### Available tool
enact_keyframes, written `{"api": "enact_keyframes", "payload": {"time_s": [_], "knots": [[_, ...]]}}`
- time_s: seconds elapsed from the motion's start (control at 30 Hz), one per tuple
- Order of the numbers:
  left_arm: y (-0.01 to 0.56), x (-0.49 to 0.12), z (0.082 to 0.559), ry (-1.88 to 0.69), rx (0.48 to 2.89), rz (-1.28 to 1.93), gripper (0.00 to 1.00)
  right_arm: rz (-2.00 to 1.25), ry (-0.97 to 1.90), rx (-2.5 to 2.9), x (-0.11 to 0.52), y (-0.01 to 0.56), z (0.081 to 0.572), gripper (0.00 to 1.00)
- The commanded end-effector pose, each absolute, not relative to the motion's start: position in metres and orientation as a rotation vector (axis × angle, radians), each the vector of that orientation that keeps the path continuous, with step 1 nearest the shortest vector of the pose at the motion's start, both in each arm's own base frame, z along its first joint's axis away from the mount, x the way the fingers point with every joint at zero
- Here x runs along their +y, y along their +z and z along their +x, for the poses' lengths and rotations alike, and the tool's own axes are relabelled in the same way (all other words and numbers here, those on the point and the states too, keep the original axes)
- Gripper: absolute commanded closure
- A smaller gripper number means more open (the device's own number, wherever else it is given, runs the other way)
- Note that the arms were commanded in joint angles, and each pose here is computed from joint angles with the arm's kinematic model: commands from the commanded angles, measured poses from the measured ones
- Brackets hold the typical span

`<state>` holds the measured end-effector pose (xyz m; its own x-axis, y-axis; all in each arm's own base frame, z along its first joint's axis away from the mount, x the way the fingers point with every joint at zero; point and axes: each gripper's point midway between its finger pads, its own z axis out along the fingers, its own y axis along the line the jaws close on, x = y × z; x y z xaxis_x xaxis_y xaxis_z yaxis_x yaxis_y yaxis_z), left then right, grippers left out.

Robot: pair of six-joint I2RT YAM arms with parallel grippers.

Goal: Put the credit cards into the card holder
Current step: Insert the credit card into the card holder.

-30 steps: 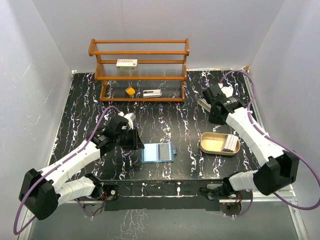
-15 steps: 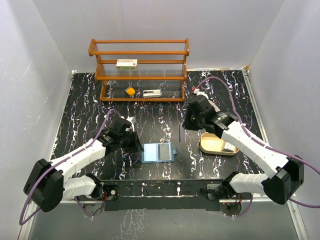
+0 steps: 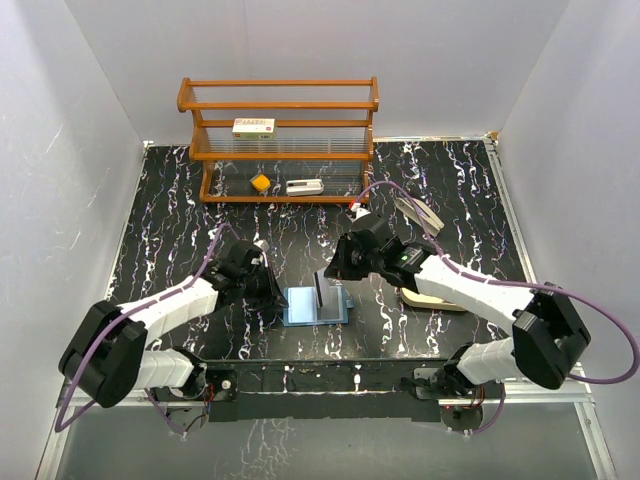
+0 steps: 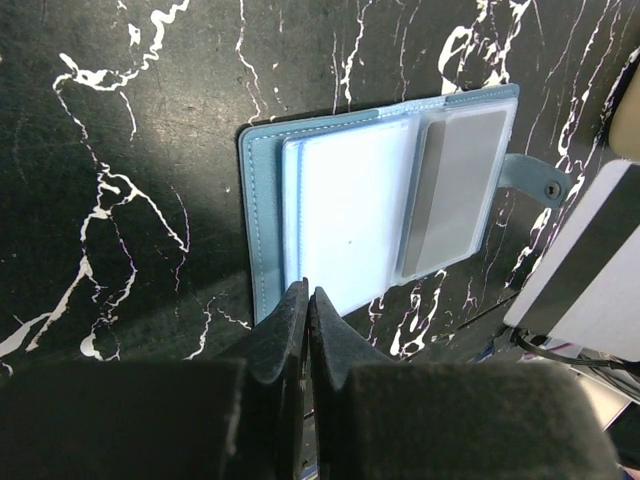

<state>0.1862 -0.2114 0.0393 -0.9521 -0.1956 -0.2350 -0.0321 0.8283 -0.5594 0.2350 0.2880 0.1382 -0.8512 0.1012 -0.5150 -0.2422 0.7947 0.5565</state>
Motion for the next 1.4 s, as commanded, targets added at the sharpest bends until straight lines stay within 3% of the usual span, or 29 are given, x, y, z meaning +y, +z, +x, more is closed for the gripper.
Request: {"api": "enact_keyframes", "payload": {"time_s": [0.0, 1.37], "knots": [[0.033, -0.209, 0.183, -0.840, 2.733, -0.174, 1.00, -0.131, 1.036, 2.346, 0.317, 0.149, 0.240, 1.00], [0.006, -0.193, 0.172, -0.706, 2.820, -0.163, 1.00, -0.041, 0.953, 2.552, 0.291, 0.060, 0.239, 1.00]]}}
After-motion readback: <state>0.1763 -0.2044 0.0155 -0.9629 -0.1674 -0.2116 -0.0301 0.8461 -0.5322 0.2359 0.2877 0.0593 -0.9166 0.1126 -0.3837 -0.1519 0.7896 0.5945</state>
